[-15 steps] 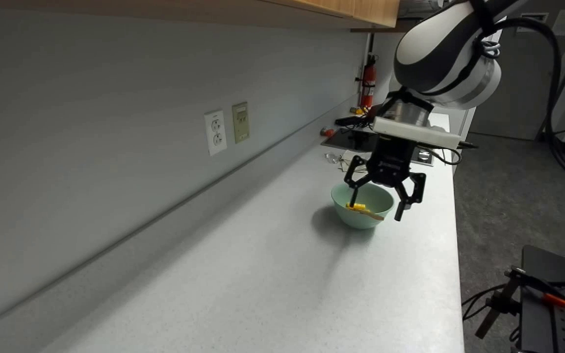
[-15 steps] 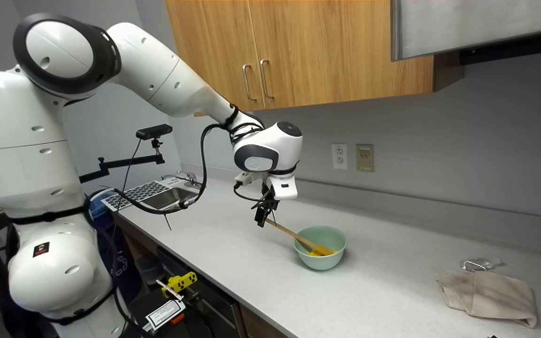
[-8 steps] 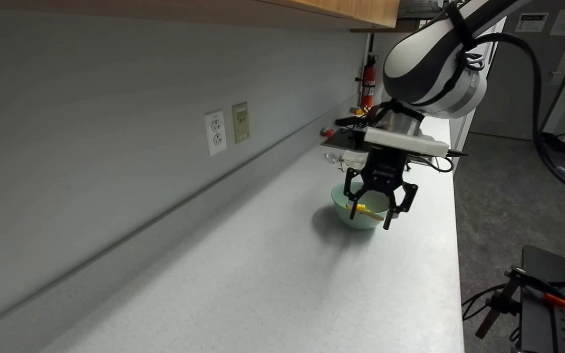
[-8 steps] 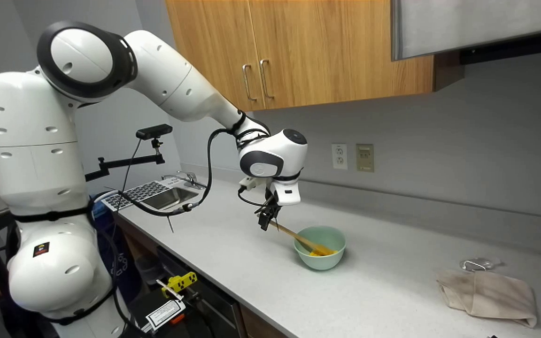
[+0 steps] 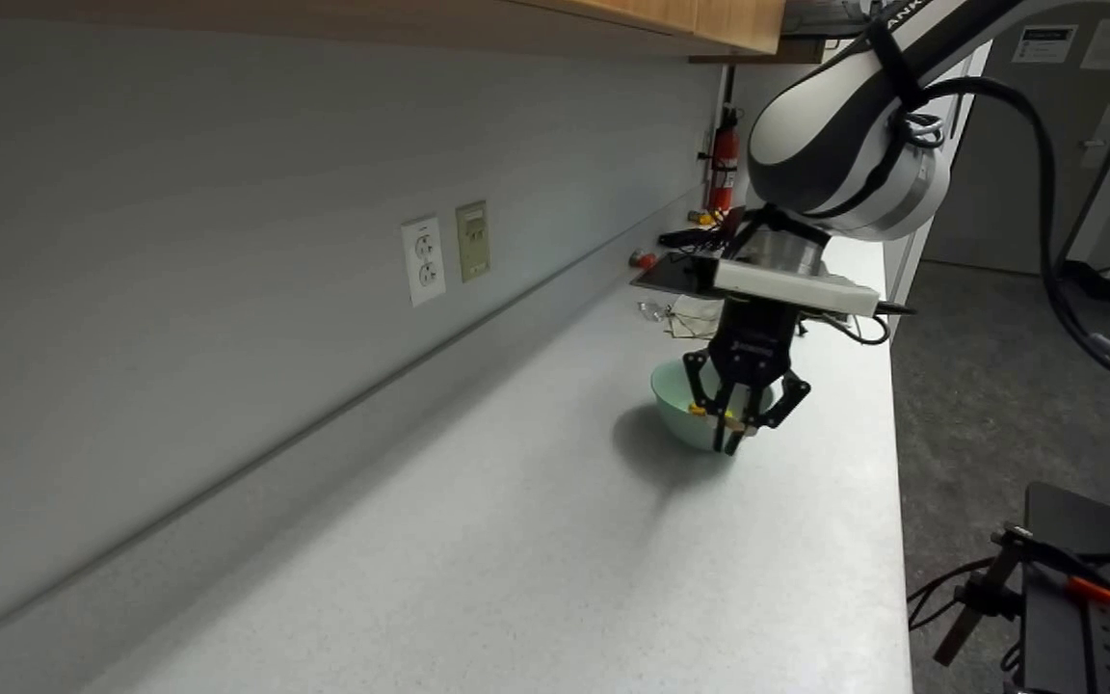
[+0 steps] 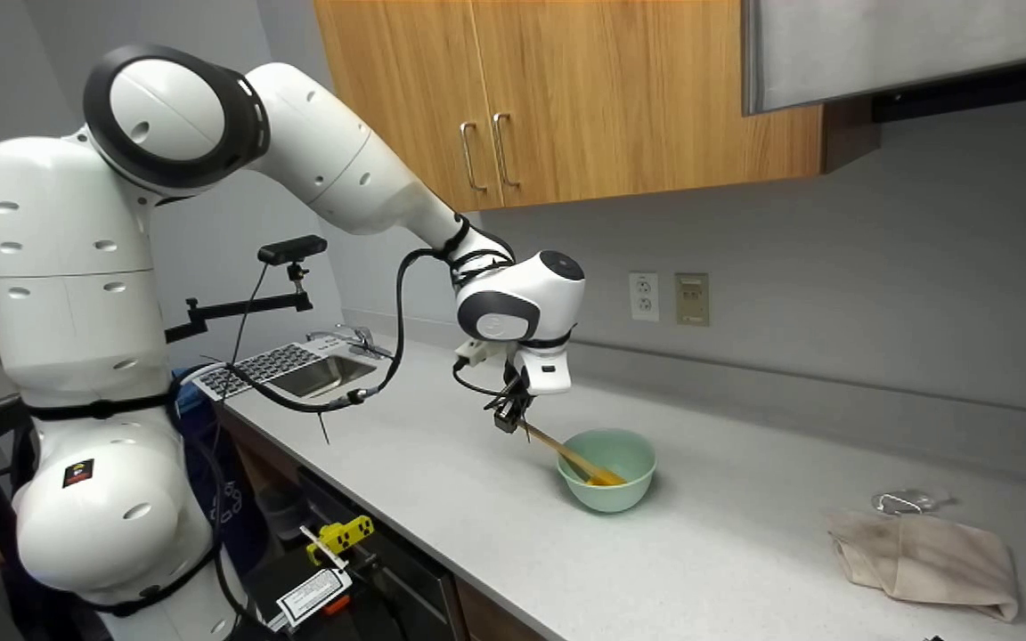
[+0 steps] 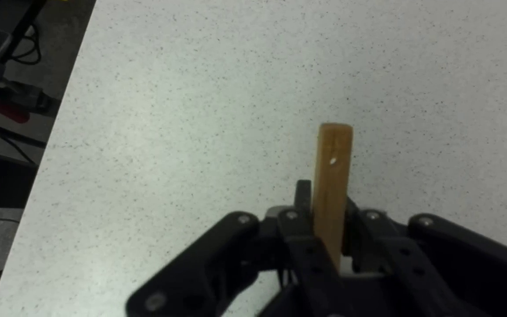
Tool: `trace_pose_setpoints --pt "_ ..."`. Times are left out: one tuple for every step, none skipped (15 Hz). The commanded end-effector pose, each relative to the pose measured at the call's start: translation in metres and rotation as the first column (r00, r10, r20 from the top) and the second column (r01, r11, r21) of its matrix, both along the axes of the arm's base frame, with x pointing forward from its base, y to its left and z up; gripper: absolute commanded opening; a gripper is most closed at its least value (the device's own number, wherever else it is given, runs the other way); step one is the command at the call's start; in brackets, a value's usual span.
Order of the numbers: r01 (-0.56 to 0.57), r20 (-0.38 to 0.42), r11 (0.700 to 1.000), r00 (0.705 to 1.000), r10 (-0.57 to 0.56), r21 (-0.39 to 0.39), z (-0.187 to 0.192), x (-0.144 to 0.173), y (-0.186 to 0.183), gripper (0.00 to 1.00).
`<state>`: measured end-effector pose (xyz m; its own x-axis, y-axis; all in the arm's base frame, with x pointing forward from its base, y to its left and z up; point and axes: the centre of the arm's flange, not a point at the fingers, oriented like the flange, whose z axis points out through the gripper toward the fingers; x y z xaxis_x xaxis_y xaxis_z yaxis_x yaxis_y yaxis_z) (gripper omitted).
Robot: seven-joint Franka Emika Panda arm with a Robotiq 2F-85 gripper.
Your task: Use the wooden spatula to stir the contents in the green bowl
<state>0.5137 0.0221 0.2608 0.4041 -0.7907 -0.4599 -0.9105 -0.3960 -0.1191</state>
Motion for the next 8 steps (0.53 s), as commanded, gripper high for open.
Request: trace_pose_setpoints --pt "-0.024 0.022 1.0 0.999 0.024 -0.01 0.001 0.008 -0.003 0.0" --pt "-0.026 0.025 1.0 0.999 0.026 -0.01 0.002 0.009 -0.003 0.02" --pt "-0.03 0.031 1.0 0.999 0.031 -0.008 0.005 0.009 -0.003 0.02" --pt "-0.033 0.036 0.999 0.999 0.033 -0.007 0.007 0.01 -0.003 0.02" --pt "-0.036 0.046 0.999 0.998 0.036 -0.004 0.011 0.01 -0.003 0.02" --pt "-0.04 0.055 0.999 0.998 0.04 -0.003 0.014 0.011 -0.004 0.02" --pt "-0.043 0.069 0.999 0.997 0.043 0.0 0.019 0.012 -0.004 0.02" --pt "-0.047 0.084 0.999 0.995 0.047 0.001 0.025 0.013 -0.006 0.02"
